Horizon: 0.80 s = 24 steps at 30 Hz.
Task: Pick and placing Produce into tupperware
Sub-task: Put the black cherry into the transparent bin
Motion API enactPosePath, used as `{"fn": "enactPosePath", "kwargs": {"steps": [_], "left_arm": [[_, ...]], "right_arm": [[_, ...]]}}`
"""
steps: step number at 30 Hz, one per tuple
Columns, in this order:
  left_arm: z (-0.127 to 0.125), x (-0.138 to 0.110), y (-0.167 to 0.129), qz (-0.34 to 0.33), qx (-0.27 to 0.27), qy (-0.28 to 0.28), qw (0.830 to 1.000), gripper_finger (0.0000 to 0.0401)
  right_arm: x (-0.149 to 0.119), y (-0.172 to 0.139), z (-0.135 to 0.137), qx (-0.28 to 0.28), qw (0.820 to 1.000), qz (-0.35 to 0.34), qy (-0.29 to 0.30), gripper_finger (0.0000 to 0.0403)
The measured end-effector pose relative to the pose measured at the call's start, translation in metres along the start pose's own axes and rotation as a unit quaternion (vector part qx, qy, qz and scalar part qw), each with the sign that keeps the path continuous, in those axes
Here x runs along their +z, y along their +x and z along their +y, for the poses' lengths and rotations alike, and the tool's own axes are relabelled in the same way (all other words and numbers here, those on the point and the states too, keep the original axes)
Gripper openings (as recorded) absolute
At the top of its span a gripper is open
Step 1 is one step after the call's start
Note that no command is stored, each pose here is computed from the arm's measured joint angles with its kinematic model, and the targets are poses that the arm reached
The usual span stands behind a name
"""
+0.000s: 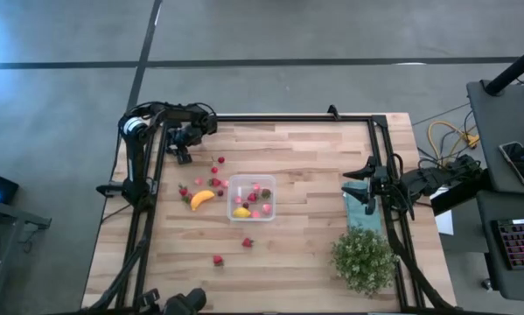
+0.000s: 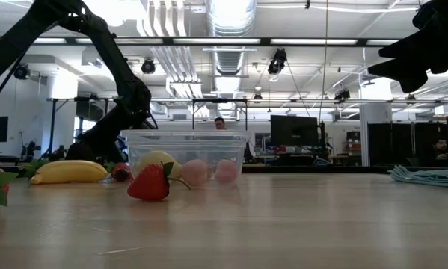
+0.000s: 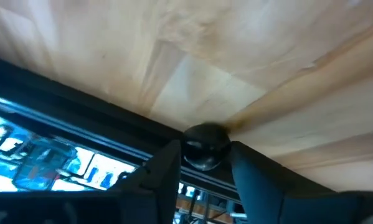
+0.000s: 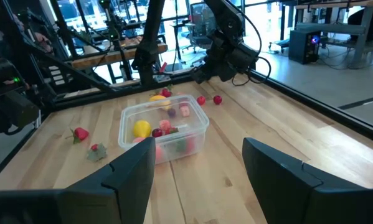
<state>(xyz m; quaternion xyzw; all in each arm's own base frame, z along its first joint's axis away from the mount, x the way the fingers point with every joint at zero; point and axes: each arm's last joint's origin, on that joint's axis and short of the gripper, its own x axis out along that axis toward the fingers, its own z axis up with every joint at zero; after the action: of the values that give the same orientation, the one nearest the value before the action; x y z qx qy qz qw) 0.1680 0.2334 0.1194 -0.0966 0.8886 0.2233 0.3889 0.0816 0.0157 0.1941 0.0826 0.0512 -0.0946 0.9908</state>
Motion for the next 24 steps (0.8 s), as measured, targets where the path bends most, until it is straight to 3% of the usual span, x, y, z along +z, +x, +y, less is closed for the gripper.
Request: {"fn": "enactPosePath", "kwargs": {"steps": [6,17,24], "left_arm": [[0.000,0.000,0.000,0.002,-0.001,-0.002,1.000,0.0088],[-0.007,-0.004,-0.004,0.019,-0.001,0.014,1.000,0.0095],[-0.016,-0.006,-0.033,-0.012,-0.014,0.008,1.000,0.0095]], "right_arm": [[0.000,0.000,0.000,0.000,1.000,0.000,0.000,0.0233],[0.000,0.000,0.000,0.000,1.000,0.000,0.000,0.0233],[0.000,0.000,0.000,0.000,1.000,0.000,0.000,0.0233]]}}
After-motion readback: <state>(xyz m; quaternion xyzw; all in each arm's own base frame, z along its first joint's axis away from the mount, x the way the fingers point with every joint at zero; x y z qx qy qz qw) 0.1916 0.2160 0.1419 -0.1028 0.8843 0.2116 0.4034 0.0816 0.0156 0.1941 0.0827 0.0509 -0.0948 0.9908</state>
